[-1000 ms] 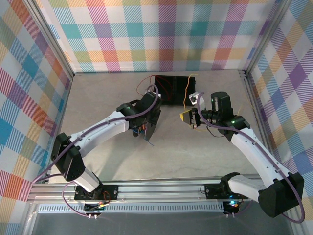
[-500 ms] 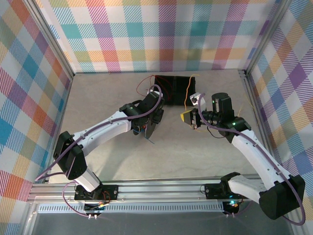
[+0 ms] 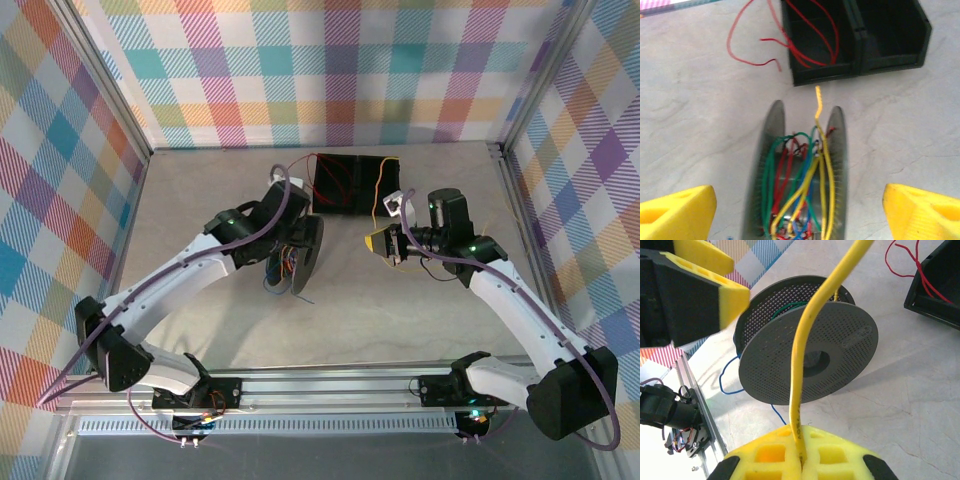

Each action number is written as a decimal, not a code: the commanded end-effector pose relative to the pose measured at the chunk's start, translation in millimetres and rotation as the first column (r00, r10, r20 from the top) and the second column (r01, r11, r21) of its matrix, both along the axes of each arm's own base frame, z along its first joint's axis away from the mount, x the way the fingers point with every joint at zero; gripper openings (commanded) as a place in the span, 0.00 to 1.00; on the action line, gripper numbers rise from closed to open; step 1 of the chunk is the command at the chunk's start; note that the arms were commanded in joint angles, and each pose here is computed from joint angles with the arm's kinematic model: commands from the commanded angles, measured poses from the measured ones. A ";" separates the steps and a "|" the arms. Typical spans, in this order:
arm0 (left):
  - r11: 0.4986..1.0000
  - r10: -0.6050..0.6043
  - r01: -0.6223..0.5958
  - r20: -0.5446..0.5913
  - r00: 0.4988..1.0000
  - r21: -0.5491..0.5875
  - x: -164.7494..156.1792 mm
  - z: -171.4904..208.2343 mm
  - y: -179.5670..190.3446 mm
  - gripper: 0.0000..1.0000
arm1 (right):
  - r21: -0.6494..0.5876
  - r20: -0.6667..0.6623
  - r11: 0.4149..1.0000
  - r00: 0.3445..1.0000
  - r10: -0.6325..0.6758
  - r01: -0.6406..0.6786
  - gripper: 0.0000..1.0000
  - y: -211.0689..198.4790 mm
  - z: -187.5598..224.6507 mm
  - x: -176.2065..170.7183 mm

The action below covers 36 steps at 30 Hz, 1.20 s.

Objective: Wrap the cables

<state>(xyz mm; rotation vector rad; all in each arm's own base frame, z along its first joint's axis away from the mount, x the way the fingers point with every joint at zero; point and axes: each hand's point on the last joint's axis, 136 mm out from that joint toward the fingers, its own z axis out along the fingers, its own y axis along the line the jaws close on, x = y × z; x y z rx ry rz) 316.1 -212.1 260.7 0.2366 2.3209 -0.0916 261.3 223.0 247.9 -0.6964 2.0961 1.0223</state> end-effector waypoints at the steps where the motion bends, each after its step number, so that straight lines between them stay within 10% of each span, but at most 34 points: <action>1: 0.992 0.107 -0.100 -0.080 0.991 0.079 -5.9 -19.1 40.9 0.82 | 0.038 -0.009 0.999 1.000 0.025 -0.025 0.00 3.4 4.6 -1.9; 6: 0.994 0.084 -0.066 -0.221 0.972 0.087 -13.7 -61.6 37.0 0.65 | 0.047 -0.028 0.998 0.999 0.036 -0.034 0.00 5.3 2.5 -2.9; 12: 0.992 0.092 -0.066 -0.267 0.959 0.106 -14.5 -89.0 34.7 0.15 | 0.058 -0.028 0.995 0.996 0.079 -0.078 0.00 7.8 -1.1 -14.1; 16: 0.996 0.066 -0.049 -0.229 0.971 0.077 -4.6 -80.0 25.6 0.00 | 0.041 0.056 0.986 0.986 0.158 -0.161 0.00 15.0 -2.9 -31.1; 36: 0.997 -0.031 0.042 -0.176 0.984 0.057 94.1 -66.3 -24.1 0.07 | -0.351 0.067 0.823 0.865 0.497 -0.446 0.00 60.6 -88.8 -110.0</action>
